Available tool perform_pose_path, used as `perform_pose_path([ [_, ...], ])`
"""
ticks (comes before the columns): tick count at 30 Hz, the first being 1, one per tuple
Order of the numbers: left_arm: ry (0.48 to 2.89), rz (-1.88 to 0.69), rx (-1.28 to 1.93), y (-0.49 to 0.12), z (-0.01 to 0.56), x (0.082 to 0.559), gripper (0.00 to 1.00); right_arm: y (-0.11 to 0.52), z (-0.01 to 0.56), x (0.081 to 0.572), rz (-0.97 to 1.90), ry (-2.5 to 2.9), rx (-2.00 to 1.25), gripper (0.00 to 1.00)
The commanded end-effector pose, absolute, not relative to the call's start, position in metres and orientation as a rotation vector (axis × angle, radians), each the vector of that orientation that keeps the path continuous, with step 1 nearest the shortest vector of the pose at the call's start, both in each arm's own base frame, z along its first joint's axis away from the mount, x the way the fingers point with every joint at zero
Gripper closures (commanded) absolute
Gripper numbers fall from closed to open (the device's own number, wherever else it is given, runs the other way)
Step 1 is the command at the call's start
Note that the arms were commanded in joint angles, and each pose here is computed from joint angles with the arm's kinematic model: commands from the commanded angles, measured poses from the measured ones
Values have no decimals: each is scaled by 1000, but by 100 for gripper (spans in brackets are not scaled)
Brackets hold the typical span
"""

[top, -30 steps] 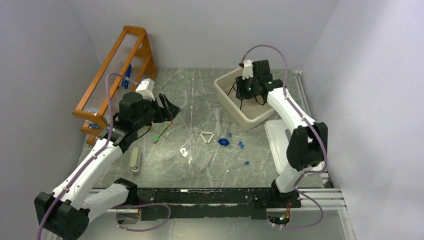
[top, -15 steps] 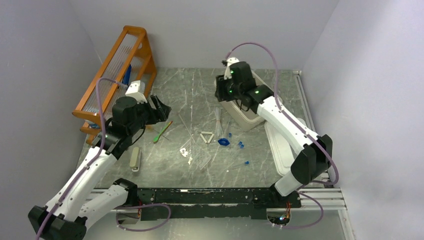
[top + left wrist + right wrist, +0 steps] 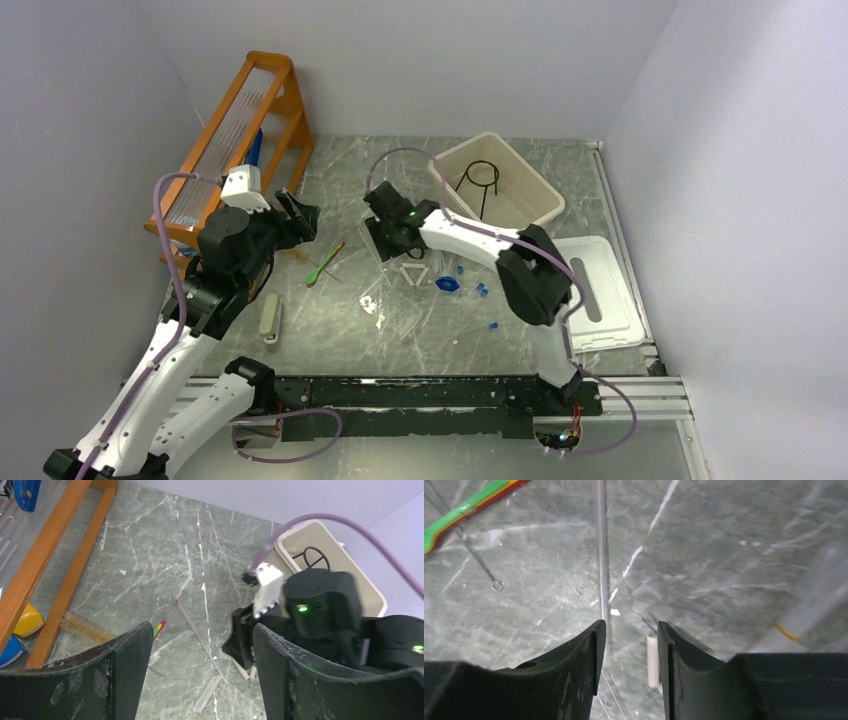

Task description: Organize the chemistry lab equipment

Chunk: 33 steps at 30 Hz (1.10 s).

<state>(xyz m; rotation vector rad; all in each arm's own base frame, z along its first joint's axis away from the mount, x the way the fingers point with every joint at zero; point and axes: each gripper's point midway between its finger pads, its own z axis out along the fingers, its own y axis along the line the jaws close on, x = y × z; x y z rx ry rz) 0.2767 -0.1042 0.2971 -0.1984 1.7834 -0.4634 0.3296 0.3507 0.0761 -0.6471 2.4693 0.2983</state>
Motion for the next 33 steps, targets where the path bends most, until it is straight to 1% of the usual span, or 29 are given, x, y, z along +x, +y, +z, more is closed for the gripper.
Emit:
perform_pose_path([
  [1,1772,-437,-198,-101,302,278,23,378,56,324,291,2511,-682,54],
  [5,1787,-437,-194,-102,297,279,23,392,40,320,246,2539,-692,54],
  [9,1795,-429,-194,-102,293,279,24,392,28,325,191,2559,-671,55],
  [11,1796,-428,-195,-102,293,279,24,391,22,326,162,2574,-669,56],
  [12,1797,-427,-196,-101,292,279,24,390,20,326,152,2578,-673,59],
  [15,1796,-427,-200,-101,291,279,24,389,11,324,139,2601,-693,72],
  [18,1800,-429,-199,-102,290,280,24,388,0,321,119,2628,-715,82],
  [20,1802,-428,-198,-102,289,280,24,389,-4,320,115,2640,-729,87],
  [22,1809,-423,-198,-102,288,280,24,389,-10,319,109,2652,-740,89],
  [26,1810,-421,-202,-101,289,279,24,385,-18,324,40,2657,-760,88],
  [27,1808,-421,-204,-101,289,279,24,385,-19,326,32,2652,-766,91],
  [28,1807,-420,-205,-100,289,279,24,387,-17,328,31,2637,-771,96],
  [29,1805,-421,-207,-100,290,278,24,389,-12,332,36,2614,-773,100],
  [33,1800,-426,-210,-100,291,278,24,403,28,354,99,2469,-743,100],
])
